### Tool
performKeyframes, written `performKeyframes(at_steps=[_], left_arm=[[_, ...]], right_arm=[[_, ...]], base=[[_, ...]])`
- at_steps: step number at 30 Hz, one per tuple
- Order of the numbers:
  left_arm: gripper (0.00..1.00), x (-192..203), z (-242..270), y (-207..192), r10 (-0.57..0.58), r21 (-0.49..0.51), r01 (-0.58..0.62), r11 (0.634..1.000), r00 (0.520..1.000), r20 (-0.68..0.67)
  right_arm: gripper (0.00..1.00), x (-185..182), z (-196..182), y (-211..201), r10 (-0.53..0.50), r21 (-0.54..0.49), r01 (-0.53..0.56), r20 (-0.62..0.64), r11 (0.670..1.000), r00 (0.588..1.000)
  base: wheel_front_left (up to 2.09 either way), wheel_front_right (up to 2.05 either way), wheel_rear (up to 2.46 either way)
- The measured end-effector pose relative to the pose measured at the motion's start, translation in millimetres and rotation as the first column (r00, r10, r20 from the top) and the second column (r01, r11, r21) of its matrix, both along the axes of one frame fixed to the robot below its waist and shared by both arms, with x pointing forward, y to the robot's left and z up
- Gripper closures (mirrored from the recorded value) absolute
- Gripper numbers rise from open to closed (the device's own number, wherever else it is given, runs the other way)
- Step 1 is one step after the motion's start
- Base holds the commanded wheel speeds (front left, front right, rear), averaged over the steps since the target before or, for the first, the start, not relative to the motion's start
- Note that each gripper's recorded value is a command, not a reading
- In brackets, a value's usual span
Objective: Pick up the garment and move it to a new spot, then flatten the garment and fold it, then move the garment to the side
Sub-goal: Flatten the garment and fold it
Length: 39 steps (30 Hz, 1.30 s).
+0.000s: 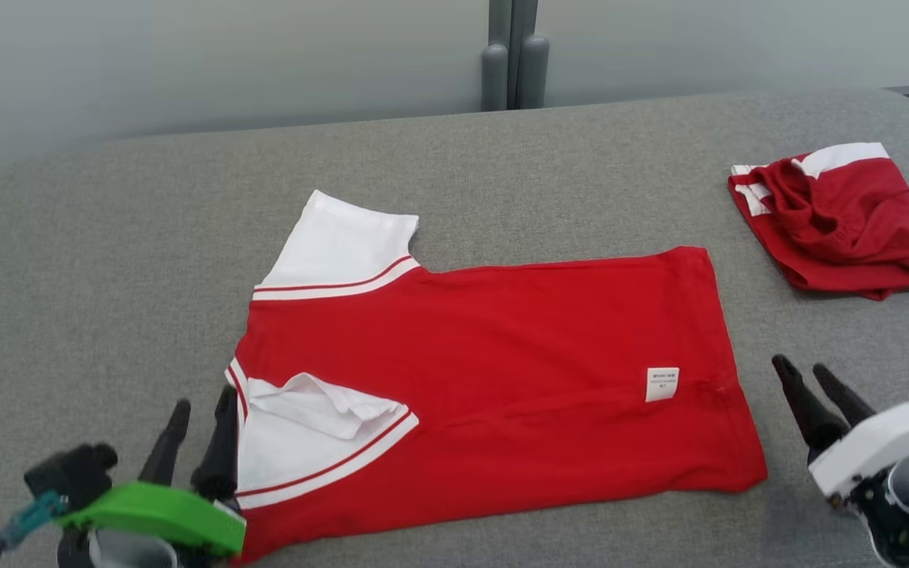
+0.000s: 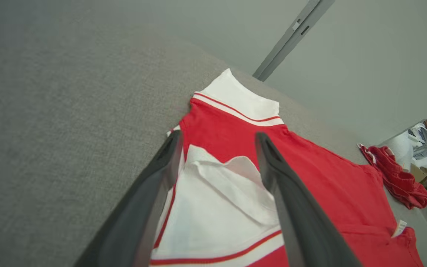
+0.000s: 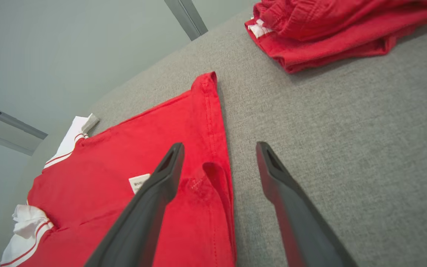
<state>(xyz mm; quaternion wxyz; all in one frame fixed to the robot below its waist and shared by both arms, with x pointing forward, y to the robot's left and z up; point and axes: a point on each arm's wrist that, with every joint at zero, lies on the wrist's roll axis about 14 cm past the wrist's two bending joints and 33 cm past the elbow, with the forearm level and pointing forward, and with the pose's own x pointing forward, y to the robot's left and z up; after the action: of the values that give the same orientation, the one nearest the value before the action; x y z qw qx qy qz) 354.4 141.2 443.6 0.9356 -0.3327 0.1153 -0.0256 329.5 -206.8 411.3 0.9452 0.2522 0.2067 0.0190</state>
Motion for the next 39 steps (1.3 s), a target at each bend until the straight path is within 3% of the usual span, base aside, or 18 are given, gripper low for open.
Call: performKeyframes(at_steps=[5, 10, 21, 30, 39], left_arm=[[0.00, 45.5, 37.0, -19.2, -0.095, 0.055, 0.090, 0.994, 0.990, 0.101], [0.00, 79.9, 38.7, -52.7, -0.234, 0.128, 0.225, 0.966, 0.970, 0.064], [0.00, 125.0, 17.9, -95.2, -0.376, 0.223, 0.368, 0.903, 0.927, -0.006], [0.00, 168.1, 2.0, -91.3, -0.385, 0.319, 0.374, 0.871, 0.922, -0.029], [0.00, 190.5, -44.6, -73.6, -0.356, 0.376, 0.389, 0.841, 0.921, -0.157]], right_arm=[[0.00, 40.1, 23.4, 6.3, 0.101, -0.079, -0.097, 0.046, 0.992, 0.994], [0.00, 80.9, 34.3, 3.0, 0.160, -0.165, -0.152, 0.034, 0.974, 0.987], [0.00, 128.9, 7.3, 9.5, 0.210, -0.207, -0.224, -0.085, 0.952, 0.974], [0.00, 153.0, -25.6, 8.8, 0.214, -0.219, -0.250, -0.178, 0.943, 0.961], [0.00, 162.3, -52.6, 22.6, 0.262, -0.195, -0.309, -0.233, 0.931, 0.937]], base=[[0.00, 0.00, 0.00], [0.00, 0.00, 0.00], [0.00, 0.00, 0.00], [0.00, 0.00, 0.00], [0.00, 0.00, 0.00]])
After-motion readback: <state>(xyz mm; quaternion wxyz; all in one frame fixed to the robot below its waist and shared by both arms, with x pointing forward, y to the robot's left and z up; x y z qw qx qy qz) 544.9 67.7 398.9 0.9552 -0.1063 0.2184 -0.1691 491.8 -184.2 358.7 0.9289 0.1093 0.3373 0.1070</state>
